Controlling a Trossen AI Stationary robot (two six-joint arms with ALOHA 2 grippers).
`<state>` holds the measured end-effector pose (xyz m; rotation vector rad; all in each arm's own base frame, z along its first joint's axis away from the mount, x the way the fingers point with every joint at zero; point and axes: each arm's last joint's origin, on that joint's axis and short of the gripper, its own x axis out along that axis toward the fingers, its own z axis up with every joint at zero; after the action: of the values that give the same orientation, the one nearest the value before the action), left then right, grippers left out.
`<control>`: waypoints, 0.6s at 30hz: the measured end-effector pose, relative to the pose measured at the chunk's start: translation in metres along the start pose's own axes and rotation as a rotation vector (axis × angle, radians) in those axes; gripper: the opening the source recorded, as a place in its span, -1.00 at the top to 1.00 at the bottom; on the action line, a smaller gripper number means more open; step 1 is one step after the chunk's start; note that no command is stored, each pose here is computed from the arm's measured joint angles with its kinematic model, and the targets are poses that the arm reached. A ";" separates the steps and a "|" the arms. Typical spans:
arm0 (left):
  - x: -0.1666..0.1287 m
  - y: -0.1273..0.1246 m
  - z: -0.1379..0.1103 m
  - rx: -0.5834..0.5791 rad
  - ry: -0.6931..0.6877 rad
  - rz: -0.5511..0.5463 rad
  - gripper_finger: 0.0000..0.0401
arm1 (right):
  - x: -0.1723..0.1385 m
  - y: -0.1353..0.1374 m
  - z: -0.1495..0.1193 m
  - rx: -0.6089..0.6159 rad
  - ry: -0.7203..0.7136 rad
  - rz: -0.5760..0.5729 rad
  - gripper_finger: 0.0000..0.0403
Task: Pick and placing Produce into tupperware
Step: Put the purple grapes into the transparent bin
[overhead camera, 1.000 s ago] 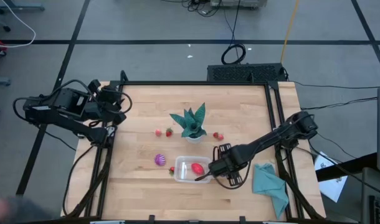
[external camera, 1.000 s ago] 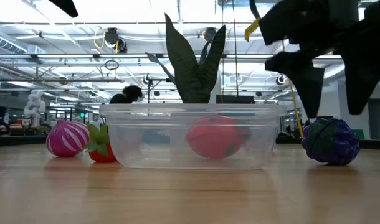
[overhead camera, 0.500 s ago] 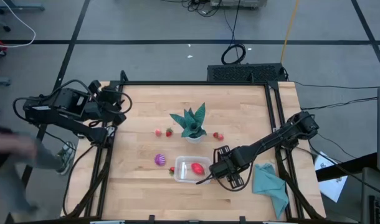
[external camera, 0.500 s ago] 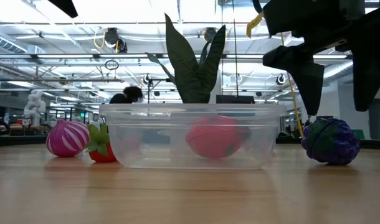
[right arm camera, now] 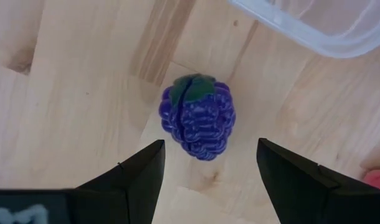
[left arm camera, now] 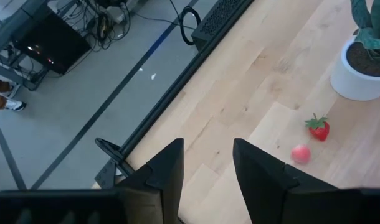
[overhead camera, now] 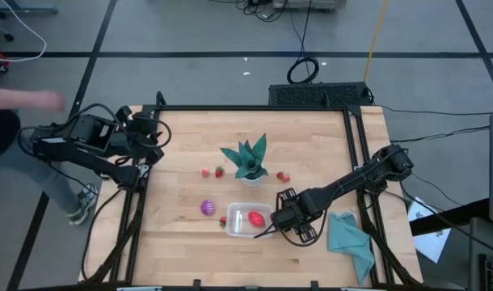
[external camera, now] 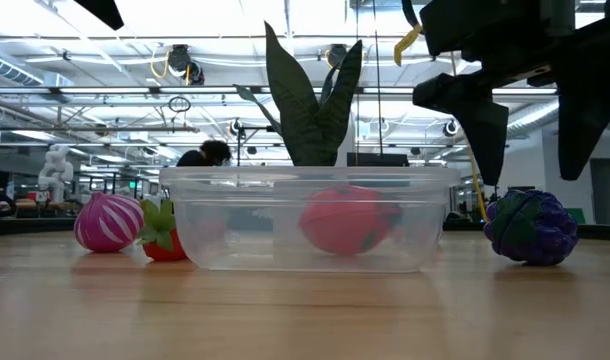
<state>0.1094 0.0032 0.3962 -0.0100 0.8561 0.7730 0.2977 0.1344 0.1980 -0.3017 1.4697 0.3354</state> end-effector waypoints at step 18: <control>0.000 0.000 0.000 0.002 -0.002 0.003 0.28 | 0.020 -0.007 -0.008 0.026 0.000 0.051 -0.20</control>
<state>0.1093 0.0033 0.3963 -0.0062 0.8556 0.7752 0.2942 0.1258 0.1773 -0.2438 1.4830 0.3572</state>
